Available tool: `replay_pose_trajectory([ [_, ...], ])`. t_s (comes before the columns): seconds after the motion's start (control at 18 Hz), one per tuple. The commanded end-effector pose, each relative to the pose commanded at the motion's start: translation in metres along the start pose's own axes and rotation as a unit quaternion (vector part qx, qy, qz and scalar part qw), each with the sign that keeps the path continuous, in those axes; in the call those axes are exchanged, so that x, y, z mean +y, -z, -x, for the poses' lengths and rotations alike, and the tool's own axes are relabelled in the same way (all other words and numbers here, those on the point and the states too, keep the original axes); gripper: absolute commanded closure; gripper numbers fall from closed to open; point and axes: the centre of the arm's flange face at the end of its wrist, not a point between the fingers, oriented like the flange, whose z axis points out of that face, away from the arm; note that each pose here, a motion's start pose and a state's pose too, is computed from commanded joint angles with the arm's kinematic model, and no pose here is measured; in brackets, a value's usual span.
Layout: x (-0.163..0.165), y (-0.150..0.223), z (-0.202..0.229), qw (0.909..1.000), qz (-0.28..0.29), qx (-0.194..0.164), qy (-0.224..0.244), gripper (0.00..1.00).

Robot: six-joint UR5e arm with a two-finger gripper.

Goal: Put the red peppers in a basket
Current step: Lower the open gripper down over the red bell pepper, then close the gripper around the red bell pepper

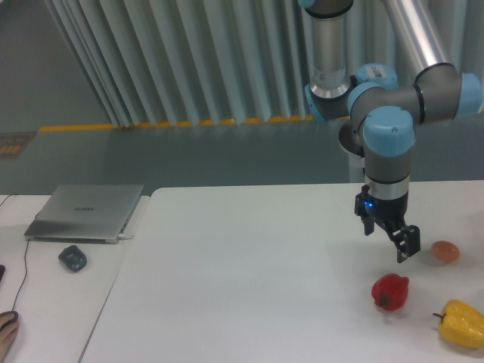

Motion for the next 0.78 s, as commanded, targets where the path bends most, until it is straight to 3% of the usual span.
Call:
replay_pose_trajectory([
  [0.28, -0.011, -0.016, 0.002, 0.9989, -0.004, -0.009, 0.045, 0.0],
  [0.78, -0.014, -0.046, 0.011, 0.9982, 0.003, -0.021, 0.056, 0.0],
])
